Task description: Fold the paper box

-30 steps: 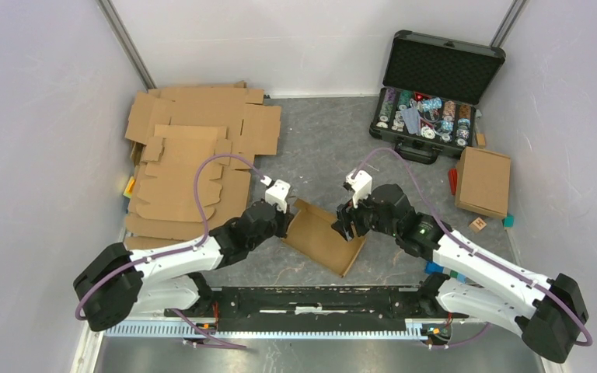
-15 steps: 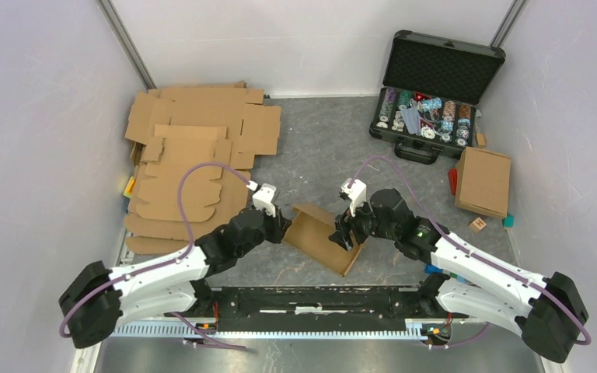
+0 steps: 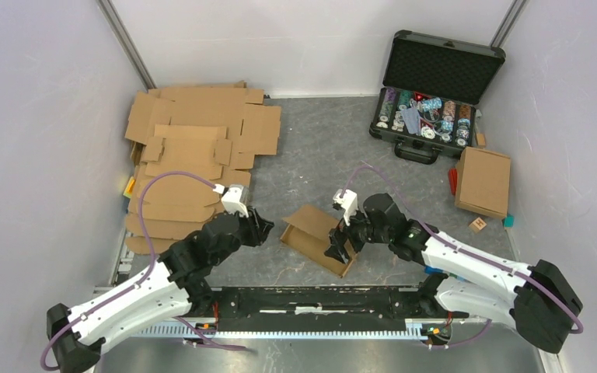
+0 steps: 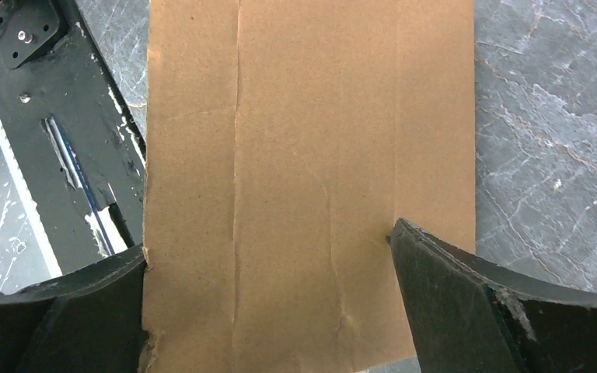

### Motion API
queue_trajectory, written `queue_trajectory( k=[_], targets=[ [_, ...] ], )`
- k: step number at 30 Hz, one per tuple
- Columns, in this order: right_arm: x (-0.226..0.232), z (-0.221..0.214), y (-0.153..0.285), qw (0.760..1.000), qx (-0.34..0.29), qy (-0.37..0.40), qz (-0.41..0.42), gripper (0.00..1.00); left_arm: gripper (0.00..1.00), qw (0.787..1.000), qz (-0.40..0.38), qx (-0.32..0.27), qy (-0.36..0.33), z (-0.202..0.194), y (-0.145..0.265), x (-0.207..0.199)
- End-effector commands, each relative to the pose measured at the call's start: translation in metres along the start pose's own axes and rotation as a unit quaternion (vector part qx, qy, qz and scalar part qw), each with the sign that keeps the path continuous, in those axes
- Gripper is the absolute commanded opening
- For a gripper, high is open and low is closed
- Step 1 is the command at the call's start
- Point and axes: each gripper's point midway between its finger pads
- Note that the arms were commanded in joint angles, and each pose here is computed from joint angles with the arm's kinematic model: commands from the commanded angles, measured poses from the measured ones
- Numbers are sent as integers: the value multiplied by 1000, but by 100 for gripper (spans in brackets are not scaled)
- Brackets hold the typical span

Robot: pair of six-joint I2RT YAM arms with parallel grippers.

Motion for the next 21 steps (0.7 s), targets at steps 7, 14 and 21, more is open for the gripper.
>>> queue_trajectory(
  k=[7,14,21],
  targets=[
    [7,-16,-14,999,23,8,25,98,61,1000,-16,-18,18,43,-1,-22],
    [9,-19,-17,999,30,7,27,98,63,999,-34,3,-5,46,-13,-37],
    [17,-5,-11,999,15,17,37,98,54,997,-47,54,-33,26,-29,-44]
  ],
)
Point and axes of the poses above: each gripper's point midway between its finger pads, its own y axis back along the fingers, its own x axis along the line the jaws close on, z = x × y, and after that the axes turned 6 degrees about -y, right-handed
